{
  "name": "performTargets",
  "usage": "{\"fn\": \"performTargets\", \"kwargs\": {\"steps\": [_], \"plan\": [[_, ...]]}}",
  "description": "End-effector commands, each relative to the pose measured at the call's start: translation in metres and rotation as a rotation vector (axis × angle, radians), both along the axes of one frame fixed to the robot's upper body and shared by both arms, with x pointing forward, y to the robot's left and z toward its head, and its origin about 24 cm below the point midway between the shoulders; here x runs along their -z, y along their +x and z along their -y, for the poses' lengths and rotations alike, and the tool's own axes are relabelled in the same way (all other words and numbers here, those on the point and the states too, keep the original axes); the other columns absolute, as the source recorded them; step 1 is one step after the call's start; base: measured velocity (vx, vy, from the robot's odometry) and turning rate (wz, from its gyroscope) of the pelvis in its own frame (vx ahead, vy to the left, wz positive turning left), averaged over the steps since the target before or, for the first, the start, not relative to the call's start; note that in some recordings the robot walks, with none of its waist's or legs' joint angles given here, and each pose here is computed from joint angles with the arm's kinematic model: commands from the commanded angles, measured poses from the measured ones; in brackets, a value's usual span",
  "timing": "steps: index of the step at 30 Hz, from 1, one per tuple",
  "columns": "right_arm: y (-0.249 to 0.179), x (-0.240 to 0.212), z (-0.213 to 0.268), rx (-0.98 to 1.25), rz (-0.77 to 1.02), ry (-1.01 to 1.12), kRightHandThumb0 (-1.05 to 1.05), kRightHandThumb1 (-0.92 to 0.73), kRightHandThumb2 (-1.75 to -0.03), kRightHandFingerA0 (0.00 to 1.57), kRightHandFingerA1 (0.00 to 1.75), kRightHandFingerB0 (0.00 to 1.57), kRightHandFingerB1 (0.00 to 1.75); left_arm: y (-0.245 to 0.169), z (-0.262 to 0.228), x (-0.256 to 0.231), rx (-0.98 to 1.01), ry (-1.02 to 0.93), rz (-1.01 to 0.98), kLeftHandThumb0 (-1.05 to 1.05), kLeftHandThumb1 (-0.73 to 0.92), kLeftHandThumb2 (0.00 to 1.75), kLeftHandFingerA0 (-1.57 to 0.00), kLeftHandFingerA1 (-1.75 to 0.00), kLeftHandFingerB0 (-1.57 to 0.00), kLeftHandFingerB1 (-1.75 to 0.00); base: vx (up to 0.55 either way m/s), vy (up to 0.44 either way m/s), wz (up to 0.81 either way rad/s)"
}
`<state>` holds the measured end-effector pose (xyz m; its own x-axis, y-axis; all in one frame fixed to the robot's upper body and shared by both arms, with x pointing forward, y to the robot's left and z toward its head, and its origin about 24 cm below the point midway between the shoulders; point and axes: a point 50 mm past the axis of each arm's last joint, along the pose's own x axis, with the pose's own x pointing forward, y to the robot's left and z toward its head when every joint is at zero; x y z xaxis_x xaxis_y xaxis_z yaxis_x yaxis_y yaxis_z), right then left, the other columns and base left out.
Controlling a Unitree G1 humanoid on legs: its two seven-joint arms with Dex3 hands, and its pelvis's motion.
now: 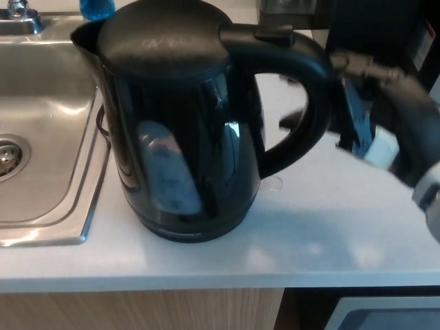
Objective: Pick up a kettle using the right hand on left side of the counter and then walk right towards the kettl base and turn on the kettle
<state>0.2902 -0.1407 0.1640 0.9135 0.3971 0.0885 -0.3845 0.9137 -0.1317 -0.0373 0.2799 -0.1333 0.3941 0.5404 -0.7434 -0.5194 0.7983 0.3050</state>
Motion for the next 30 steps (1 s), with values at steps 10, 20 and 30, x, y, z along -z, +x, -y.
{"fn": "performTargets", "kwargs": {"steps": [10,20,30], "plan": [[-0.025,0.007,-0.006,0.013,-0.002,0.08,-0.86,-0.92,-0.8,0.64,0.74,0.57,0.53,0.001,-0.005,-0.003,-0.001,0.021,0.013,0.3,0.5,1.16,-1.01,-1.05,-0.87,-0.94,0.0,0.0,0.0],[-0.033,0.0,-0.015,0.042,0.024,0.122,-0.94,-0.8,-0.93,0.68,0.77,0.55,0.58,0.001,-0.005,-0.003,0.011,0.026,0.012,0.3,0.51,1.15,-0.99,-1.05,-0.83,-0.91,0.0,0.0,0.0],[-0.031,0.0,-0.009,0.092,0.037,0.107,-0.94,-0.78,-0.92,0.69,0.76,0.56,0.58,0.001,-0.004,-0.003,0.003,0.016,0.034,0.29,0.52,1.18,-1.0,-1.05,-0.86,-0.94,0.0,0.0,0.0]]}}
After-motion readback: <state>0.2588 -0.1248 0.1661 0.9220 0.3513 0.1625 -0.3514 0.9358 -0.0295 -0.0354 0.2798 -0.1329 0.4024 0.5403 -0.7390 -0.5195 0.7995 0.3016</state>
